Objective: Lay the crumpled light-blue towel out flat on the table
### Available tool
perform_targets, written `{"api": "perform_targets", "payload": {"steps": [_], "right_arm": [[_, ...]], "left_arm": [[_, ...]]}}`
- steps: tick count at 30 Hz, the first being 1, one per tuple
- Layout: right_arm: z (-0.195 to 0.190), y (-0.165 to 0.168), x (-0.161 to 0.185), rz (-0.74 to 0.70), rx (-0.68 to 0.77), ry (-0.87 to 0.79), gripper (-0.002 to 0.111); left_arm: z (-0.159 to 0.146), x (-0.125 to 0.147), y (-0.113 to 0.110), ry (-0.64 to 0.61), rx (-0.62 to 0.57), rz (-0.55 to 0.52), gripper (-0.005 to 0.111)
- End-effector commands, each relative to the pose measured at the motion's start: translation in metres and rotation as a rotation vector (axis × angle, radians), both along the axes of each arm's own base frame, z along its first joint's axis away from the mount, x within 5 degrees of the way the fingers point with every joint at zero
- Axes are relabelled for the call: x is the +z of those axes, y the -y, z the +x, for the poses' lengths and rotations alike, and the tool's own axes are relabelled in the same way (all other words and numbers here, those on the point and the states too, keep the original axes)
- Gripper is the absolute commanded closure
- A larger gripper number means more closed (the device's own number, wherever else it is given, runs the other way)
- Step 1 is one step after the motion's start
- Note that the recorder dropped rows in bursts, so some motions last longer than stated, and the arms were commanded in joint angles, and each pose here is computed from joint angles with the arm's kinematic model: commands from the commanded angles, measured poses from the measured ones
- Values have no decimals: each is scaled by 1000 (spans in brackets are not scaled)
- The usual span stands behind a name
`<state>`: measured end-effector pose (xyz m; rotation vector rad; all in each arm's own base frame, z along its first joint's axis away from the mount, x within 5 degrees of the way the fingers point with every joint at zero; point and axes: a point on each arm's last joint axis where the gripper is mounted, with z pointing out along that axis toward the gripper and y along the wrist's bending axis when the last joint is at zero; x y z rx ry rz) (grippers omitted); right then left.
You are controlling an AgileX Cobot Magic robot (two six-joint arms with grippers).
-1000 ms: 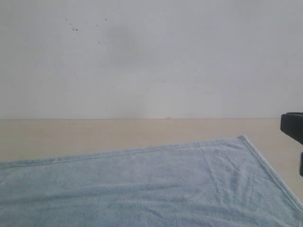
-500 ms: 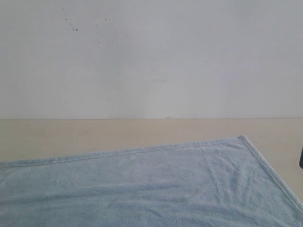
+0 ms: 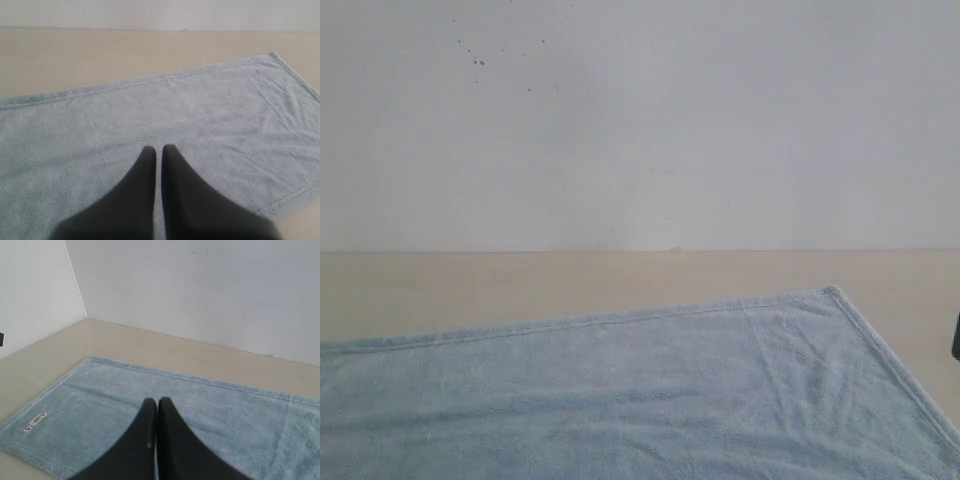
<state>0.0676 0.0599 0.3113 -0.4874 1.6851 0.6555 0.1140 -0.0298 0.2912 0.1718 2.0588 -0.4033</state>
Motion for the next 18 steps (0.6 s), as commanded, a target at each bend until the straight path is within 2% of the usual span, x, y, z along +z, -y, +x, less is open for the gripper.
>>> {"api": "perform_targets", "payload": {"steps": [1, 4, 8, 10, 15, 18], "right_arm": [[-1, 0, -2, -7, 6, -1, 108], [0, 0, -2, -10, 0, 5, 108], [-2, 10, -4, -209, -60, 132, 108], [-7, 17, -4, -245, -107, 168, 108], [-21, 35, -4, -193, -252, 283, 108], [-25, 39, -24, -111, -286, 325, 108]], "left_arm": [[-1, 0, 1, 5, -3, -4, 103], [-1, 0, 1, 5, -3, -4, 103], [-1, 0, 1, 5, -3, -4, 103], [-1, 0, 1, 5, -3, -4, 103], [-1, 0, 1, 5, -3, -4, 103], [-1, 0, 1, 5, -3, -4, 103]]}}
